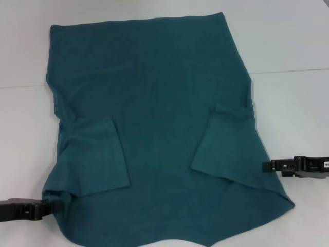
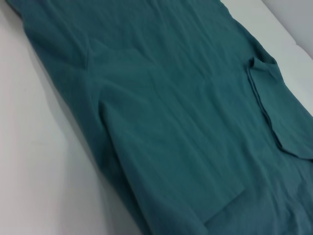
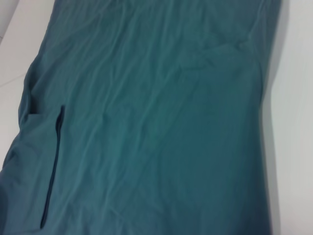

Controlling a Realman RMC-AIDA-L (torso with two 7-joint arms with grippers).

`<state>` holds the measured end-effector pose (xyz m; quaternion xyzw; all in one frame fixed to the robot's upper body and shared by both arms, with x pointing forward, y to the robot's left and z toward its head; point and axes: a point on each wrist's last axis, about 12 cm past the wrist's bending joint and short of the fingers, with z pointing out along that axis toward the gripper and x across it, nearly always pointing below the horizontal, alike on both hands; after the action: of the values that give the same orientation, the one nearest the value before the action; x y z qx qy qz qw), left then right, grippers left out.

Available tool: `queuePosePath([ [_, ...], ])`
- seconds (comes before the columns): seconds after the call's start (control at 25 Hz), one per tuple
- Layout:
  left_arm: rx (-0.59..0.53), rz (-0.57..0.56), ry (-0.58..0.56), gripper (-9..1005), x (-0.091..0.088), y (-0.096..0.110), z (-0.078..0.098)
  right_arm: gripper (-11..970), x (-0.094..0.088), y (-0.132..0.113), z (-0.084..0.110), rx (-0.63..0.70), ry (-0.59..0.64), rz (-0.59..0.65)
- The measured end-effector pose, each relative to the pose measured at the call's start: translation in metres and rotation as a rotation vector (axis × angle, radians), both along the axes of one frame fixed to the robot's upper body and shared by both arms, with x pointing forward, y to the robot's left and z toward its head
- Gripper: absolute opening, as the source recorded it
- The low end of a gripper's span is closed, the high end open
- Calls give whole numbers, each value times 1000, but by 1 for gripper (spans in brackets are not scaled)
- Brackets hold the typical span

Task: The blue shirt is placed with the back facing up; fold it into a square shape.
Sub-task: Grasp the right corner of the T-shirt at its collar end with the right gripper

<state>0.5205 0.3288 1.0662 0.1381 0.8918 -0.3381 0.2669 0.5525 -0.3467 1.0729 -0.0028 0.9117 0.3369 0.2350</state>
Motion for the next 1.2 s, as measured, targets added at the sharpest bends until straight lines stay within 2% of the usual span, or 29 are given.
queuePosePath([
  [0.76,5,-3,-12,12,1,1,1,864,5,19,-6,-39,2,50],
  [1.2,0,5,-11,13,2,-1,-1,865,-9,21,4,22,41,145],
])
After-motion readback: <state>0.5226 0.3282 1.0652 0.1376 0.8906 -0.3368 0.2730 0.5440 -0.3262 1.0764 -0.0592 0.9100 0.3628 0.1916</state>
